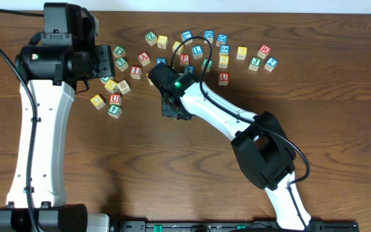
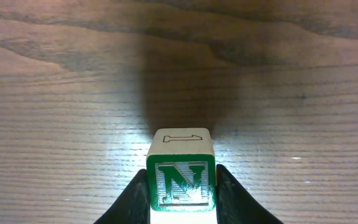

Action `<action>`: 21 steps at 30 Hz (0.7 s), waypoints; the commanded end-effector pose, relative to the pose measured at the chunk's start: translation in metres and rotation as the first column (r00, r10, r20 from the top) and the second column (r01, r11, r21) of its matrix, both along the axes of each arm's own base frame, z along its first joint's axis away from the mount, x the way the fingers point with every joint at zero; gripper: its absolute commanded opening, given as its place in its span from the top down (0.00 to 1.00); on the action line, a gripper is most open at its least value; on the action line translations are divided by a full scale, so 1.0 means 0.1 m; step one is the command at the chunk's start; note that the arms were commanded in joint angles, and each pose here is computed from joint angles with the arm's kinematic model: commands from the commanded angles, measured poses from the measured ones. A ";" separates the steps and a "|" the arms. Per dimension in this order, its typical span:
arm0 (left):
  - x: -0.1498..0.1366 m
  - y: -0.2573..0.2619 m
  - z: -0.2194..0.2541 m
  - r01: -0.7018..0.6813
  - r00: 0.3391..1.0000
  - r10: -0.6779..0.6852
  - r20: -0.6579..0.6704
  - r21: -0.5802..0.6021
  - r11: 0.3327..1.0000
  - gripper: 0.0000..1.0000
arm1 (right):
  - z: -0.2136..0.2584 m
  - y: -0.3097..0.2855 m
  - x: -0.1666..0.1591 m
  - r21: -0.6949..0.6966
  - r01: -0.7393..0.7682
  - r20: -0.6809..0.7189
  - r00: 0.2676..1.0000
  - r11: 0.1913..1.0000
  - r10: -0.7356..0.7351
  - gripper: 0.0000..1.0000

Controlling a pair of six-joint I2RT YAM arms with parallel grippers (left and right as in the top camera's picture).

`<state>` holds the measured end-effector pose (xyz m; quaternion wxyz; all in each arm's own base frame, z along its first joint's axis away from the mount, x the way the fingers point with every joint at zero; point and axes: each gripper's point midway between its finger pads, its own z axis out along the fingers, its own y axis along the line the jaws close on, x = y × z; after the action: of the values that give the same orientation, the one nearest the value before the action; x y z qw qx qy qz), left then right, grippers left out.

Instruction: Spell out NEURIPS

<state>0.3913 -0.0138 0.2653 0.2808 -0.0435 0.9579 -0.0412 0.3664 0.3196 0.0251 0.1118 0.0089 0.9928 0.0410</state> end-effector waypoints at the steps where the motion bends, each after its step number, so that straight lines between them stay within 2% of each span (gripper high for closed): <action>1: -0.01 0.01 0.03 -0.009 1.000 0.008 0.004 0.004 1.000 0.44 | -0.13 0.03 -0.05 -0.008 0.006 -0.020 1.000 1.000 -0.006 0.75; 21: -0.01 0.01 0.02 -0.008 1.000 0.008 0.004 0.004 1.000 0.44 | -0.10 0.11 0.03 0.042 0.080 0.006 0.997 0.996 -0.081 0.76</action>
<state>0.3913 -0.0138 0.2653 0.2808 -0.0435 0.9579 -0.0412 0.3743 0.3297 0.0279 0.1248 0.0453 0.9888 0.0679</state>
